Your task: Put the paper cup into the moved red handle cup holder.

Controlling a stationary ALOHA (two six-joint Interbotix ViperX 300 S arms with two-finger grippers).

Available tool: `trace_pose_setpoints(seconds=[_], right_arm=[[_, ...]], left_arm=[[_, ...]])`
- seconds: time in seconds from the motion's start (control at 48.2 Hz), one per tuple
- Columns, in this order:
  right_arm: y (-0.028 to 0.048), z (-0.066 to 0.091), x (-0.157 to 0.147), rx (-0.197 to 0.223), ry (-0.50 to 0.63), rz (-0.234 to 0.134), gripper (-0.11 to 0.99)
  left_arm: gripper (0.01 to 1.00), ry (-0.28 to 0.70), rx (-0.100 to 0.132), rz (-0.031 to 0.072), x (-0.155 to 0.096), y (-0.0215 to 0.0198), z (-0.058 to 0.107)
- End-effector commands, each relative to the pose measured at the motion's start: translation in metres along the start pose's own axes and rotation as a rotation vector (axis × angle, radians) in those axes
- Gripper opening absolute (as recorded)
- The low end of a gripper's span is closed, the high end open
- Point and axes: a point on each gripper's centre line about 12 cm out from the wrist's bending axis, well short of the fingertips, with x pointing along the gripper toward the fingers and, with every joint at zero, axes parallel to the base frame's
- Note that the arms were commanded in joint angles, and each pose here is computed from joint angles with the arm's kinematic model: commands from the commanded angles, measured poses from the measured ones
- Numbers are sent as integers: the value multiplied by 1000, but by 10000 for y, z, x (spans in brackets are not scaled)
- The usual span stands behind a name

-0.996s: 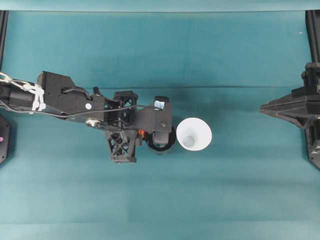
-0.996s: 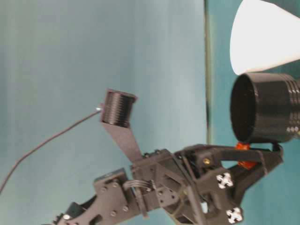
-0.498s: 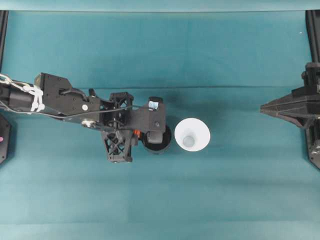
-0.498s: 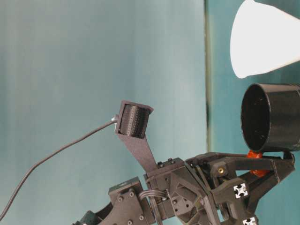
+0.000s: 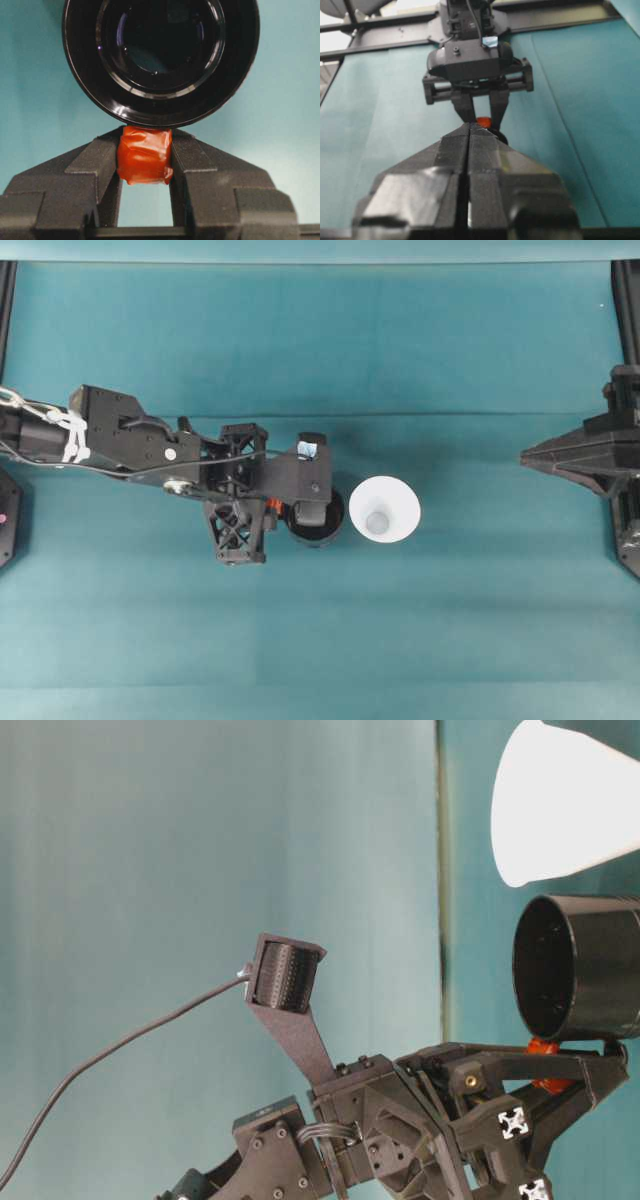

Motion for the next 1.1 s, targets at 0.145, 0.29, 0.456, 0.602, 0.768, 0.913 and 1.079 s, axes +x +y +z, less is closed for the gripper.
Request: trace_pose_setpoints(seconds=[0.145, 0.29, 0.456, 0.602, 0.768, 0.913, 1.079], right_arm=[[4, 57, 13, 12, -12, 0, -111], [4, 57, 13, 12, -12, 0, -111], [4, 57, 13, 12, -12, 0, -111], [4, 59, 11, 12, -14, 0, -111], [4, 57, 13, 12, -12, 0, -111], [4, 57, 13, 12, -12, 0, -111], [4, 57, 13, 12, -12, 0, -111]], left_arm=[[283, -31, 0, 4, -24, 12, 62], [284, -32, 0, 4, -24, 12, 64], [284, -29, 1, 4, -19, 11, 59], [284, -30, 12, 4, -19, 11, 61], [286, -30, 27, 4, -19, 11, 61], [354, -30, 26, 4, -19, 11, 61], [845, -32, 29, 4, -21, 12, 67]])
